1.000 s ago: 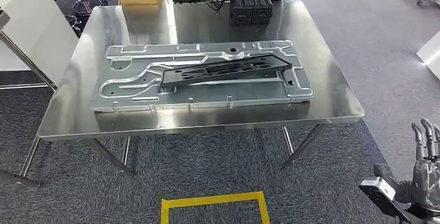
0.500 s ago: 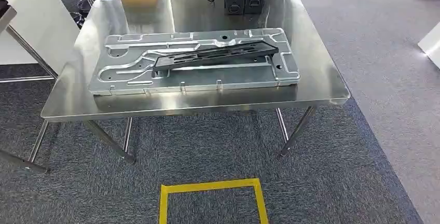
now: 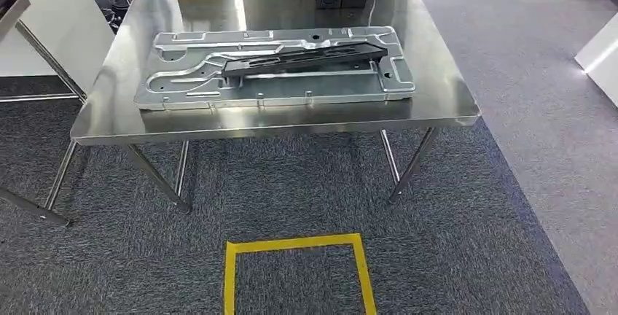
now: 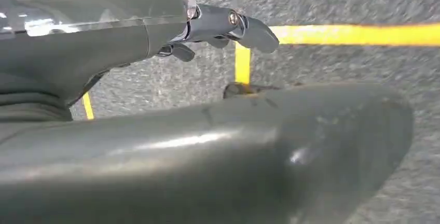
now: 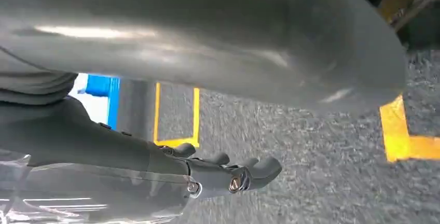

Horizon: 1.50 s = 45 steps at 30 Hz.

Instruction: Take the parts from the cabinet and place them on the table.

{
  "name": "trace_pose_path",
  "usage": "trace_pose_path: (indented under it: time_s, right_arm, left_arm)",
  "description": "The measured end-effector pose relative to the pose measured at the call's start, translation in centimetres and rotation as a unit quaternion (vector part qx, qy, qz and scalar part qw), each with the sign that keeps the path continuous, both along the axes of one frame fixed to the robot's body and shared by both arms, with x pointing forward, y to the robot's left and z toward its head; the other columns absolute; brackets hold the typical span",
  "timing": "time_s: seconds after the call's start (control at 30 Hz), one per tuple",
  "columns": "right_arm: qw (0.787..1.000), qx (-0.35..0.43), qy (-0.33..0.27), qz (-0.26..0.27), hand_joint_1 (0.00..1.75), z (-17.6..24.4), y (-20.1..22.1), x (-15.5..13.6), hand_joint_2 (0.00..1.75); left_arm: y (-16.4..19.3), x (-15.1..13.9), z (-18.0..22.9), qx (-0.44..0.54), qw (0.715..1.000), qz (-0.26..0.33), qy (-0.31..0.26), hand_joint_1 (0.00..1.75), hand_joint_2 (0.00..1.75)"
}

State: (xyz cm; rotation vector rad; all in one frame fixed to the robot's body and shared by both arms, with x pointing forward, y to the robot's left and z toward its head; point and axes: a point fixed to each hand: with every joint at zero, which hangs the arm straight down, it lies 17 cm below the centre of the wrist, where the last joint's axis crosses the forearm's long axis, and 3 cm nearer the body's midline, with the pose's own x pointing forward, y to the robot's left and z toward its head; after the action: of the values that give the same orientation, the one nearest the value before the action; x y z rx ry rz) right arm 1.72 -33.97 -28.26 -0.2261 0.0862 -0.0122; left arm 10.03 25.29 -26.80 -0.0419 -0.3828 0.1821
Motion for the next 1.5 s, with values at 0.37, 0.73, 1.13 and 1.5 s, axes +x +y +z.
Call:
trace_pose_path:
  time_s: [0.37, 0.73, 1.13, 1.5]
  right_arm:
    - [0.999, 0.021, -0.013, -0.031, 0.0, -0.1, 2.1, 0.8, 0.0]
    - [0.999, 0.007, -0.034, -0.034, 0.0, -0.1, 1.4, 1.3, 0.0]
    - [0.999, 0.006, -0.029, -0.04, 0.0, -0.1, 1.0, 1.0, 0.0]
    - [0.998, 0.033, -0.026, -0.045, 0.0, -0.2, 3.4, 1.2, 0.0]
  left_arm:
    - [-0.5, 0.2, 0.2, -0.007, 1.0, -0.013, -0.007, 0.0, 0.0]
    - [-0.1, 1.1, 0.3, 0.005, 1.0, -0.007, -0.015, 0.0, 0.0]
    - [-0.1, 1.1, 0.3, 0.008, 1.0, -0.014, -0.022, 0.0, 0.0]
    - [0.1, 0.9, 0.2, 0.011, 1.0, -0.024, -0.013, 0.0, 0.0]
